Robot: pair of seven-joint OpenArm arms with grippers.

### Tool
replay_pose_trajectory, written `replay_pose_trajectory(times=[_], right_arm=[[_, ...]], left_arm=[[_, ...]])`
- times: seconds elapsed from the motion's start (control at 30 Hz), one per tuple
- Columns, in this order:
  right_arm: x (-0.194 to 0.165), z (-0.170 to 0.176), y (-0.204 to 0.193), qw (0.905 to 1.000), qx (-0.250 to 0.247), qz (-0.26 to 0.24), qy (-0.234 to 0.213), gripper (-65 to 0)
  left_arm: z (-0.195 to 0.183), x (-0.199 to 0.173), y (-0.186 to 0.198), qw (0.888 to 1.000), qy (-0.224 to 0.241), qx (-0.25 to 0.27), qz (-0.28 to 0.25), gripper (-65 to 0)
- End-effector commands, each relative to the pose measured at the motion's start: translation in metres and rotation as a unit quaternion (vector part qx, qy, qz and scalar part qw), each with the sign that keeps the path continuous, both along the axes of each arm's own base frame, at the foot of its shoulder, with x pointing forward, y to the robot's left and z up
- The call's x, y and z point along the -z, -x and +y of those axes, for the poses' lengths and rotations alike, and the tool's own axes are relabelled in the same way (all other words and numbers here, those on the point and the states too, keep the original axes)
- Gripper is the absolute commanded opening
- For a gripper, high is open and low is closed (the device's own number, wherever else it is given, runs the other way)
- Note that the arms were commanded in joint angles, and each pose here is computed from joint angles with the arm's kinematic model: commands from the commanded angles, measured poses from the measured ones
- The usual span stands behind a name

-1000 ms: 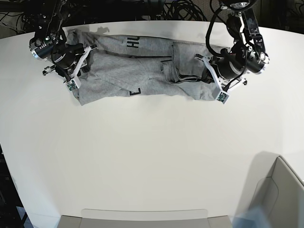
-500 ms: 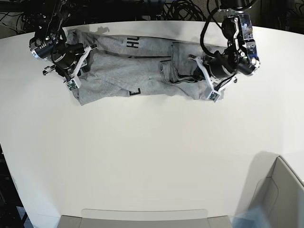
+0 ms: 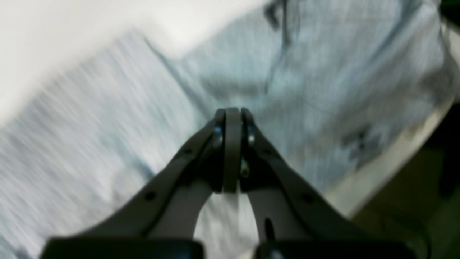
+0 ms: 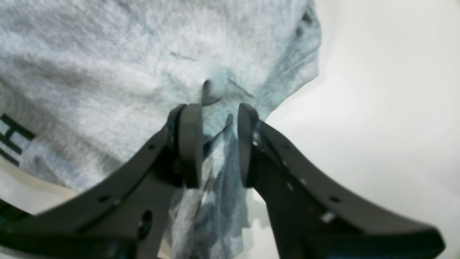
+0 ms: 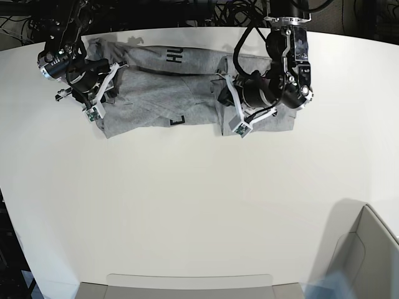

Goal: Fold the T-shirt properly

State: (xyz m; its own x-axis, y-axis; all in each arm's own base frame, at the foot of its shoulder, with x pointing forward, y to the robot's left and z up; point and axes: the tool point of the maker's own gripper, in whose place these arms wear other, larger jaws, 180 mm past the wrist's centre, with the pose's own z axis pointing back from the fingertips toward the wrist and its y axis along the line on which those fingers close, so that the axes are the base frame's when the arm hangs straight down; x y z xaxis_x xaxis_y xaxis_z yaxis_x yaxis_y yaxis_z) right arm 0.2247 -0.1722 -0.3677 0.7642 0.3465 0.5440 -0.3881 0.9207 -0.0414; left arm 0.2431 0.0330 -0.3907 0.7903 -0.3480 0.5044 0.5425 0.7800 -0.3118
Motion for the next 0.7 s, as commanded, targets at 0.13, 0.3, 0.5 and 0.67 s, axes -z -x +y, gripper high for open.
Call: replay_pose_trajectory(times=[0.13,0.3,0.5,0.67], right_arm=[[-0.043,0.011,-0.009,0.9885,-0.036,-0.089,-0.117,-45.6],[-0.045,-0.012,0.000,0.9785,0.017,-0.079,-0.190,-43.1],[0.011,-0.030,0.009,0.9643,0.073,0.004,-0.255,-43.1],[0.040,-0.032,0.017,0.9526,0.096,0.050,-0.284,-43.1]], left_arm=[[0.018,0.007,0.012,1.000,-0.014,-0.002,0.003,-65.0],[0.020,0.017,0.029,1.000,-0.014,-0.001,0.014,-65.0],[0.020,0.018,0.031,1.000,-0.014,-0.001,0.017,-65.0],[0.021,0.019,0.032,1.000,-0.015,0.000,0.019,-65.0]])
